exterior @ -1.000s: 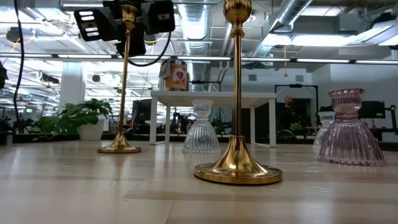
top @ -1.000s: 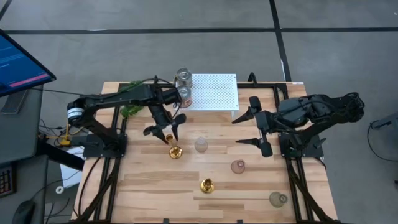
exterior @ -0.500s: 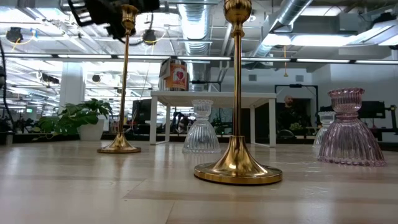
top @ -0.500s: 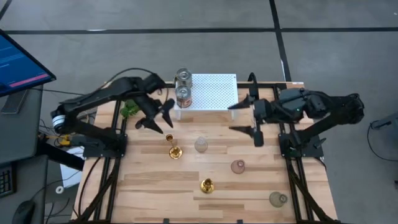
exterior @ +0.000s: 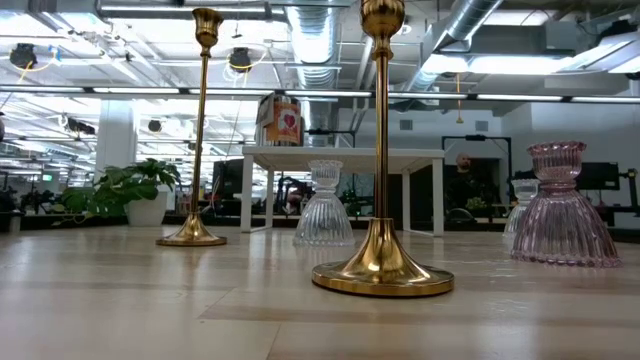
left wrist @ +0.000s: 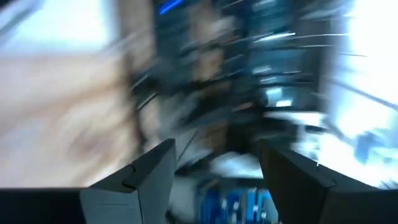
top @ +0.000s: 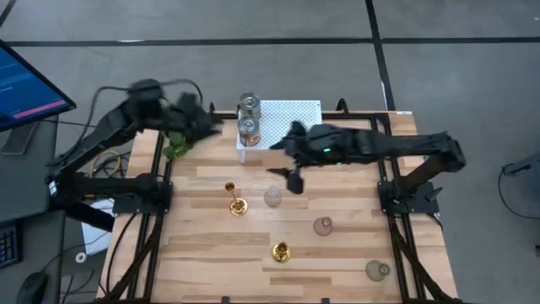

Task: Pick & Place candle stick holders
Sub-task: Put the left gold candle holder on the shelf

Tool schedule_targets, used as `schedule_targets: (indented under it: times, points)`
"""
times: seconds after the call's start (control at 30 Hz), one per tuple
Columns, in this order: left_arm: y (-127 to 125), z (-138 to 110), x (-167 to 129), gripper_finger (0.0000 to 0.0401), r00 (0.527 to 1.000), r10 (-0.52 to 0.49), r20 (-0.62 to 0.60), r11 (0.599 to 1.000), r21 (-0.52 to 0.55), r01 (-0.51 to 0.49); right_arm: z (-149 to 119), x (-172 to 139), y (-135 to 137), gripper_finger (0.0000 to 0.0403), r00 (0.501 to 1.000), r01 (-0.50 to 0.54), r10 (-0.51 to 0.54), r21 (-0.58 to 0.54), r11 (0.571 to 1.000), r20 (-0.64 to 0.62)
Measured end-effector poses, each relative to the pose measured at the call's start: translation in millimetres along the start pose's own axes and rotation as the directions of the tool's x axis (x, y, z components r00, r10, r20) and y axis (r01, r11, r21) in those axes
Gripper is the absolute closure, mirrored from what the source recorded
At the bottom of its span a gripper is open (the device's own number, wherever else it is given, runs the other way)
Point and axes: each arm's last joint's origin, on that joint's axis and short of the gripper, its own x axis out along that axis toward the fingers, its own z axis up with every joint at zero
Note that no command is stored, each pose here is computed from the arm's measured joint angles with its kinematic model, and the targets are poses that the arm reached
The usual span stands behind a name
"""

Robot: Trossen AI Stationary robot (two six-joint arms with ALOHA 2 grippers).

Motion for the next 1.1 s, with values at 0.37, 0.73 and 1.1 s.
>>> schedule_targets:
  times: [0.37,0.73,1.1]
  points:
    - [-72,-11,-52,0.0244,0.737,-0.674,0.05,0.524,0.735,0.43,-49,103,17,0.0107,0.984,-0.093,0.11,0.12,0.988,-0.142]
    - [-55,-23,-66,0.039,0.853,-0.519,0.057,0.433,0.878,0.205,-70,149,28,0.0107,0.984,-0.152,0.164,0.156,0.976,-0.068]
    - [7,-12,-56,0.0398,0.819,-0.096,0.565,0.483,0.746,-0.458,-72,151,22,0.0107,0.992,-0.09,0.103,0.145,0.985,-0.079]
